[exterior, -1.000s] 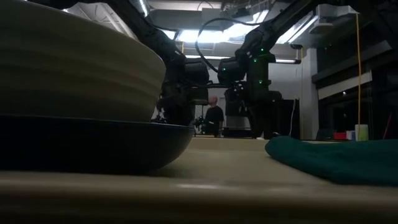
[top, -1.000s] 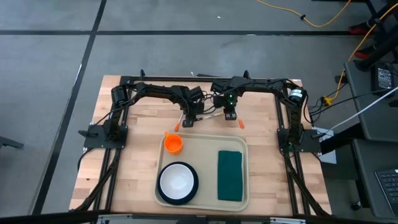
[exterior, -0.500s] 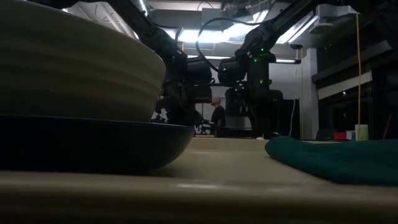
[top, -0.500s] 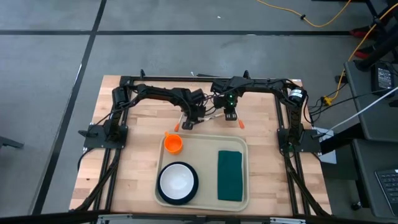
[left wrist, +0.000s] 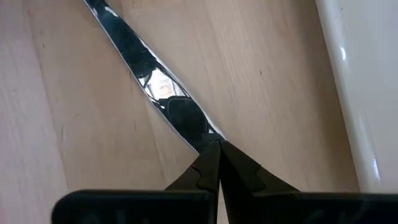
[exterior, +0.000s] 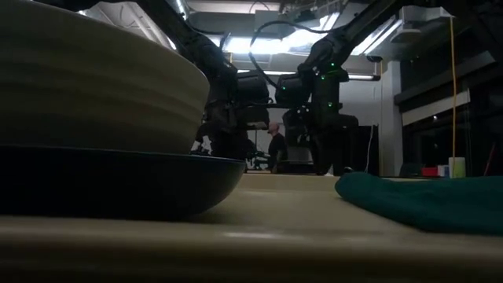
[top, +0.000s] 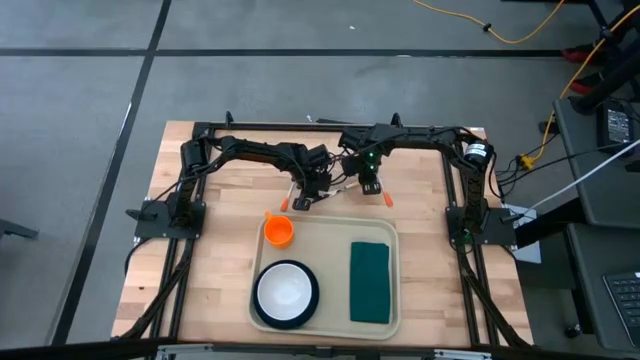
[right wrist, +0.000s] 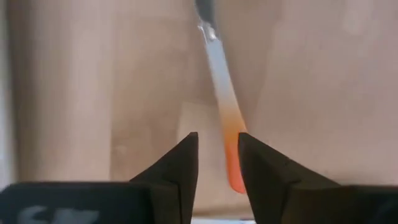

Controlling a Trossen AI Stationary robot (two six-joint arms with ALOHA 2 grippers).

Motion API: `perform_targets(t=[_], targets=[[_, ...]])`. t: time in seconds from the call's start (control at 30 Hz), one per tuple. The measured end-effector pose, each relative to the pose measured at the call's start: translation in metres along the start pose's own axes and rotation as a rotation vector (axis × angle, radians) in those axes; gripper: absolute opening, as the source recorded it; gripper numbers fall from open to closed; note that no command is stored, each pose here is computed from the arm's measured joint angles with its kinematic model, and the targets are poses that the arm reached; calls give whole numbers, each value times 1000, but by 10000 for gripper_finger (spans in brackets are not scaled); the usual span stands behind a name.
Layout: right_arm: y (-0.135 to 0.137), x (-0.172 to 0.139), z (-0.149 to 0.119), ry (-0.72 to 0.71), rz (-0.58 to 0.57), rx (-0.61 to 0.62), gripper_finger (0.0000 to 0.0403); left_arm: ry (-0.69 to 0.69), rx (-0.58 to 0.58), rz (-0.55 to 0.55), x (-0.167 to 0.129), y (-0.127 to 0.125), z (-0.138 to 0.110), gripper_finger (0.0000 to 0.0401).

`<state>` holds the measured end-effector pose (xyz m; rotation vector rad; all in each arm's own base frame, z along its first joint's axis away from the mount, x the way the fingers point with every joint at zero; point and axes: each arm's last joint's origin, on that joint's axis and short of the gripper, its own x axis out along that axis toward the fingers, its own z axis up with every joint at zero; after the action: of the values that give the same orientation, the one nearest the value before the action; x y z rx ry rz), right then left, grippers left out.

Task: Set up tray
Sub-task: Put the knife on the napkin

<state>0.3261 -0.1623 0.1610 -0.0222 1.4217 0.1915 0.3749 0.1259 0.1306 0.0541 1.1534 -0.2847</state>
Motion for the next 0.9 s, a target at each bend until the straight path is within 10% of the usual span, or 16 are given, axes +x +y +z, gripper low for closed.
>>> perform_targets(t=[0.5, 0.9], targets=[[-2, 24, -10, 27, -126, -27, 237, -4, -17, 6, 0, 0, 1, 2], [15, 33, -13, 69, -60, 3, 134, -8, -30, 36, -1, 2, 2, 2]])
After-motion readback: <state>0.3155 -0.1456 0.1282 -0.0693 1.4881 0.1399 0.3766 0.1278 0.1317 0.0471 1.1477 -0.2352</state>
